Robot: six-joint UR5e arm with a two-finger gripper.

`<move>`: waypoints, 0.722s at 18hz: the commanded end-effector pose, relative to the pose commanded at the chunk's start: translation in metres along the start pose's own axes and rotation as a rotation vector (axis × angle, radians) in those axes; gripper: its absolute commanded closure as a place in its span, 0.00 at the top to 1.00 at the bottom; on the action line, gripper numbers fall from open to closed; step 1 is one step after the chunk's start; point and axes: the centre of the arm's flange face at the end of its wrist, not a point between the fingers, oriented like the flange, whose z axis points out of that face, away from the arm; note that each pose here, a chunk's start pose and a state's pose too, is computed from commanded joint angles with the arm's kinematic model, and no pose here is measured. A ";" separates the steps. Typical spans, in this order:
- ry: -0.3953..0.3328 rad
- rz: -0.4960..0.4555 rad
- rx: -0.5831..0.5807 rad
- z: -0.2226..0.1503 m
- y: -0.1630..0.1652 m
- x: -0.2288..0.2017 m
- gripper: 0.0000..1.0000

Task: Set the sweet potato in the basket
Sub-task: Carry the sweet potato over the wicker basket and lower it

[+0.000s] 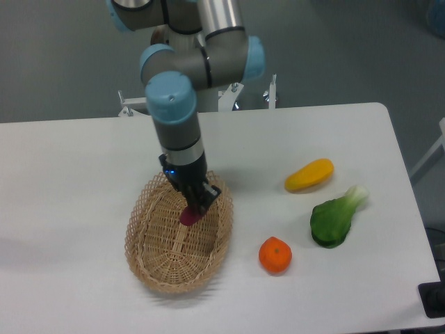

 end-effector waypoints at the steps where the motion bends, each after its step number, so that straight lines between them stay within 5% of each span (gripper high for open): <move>1: 0.002 0.004 -0.015 0.005 -0.001 0.002 0.19; 11: 0.028 0.034 -0.046 0.020 -0.003 0.024 0.24; 13: 0.010 0.032 -0.033 0.011 -0.005 0.020 0.37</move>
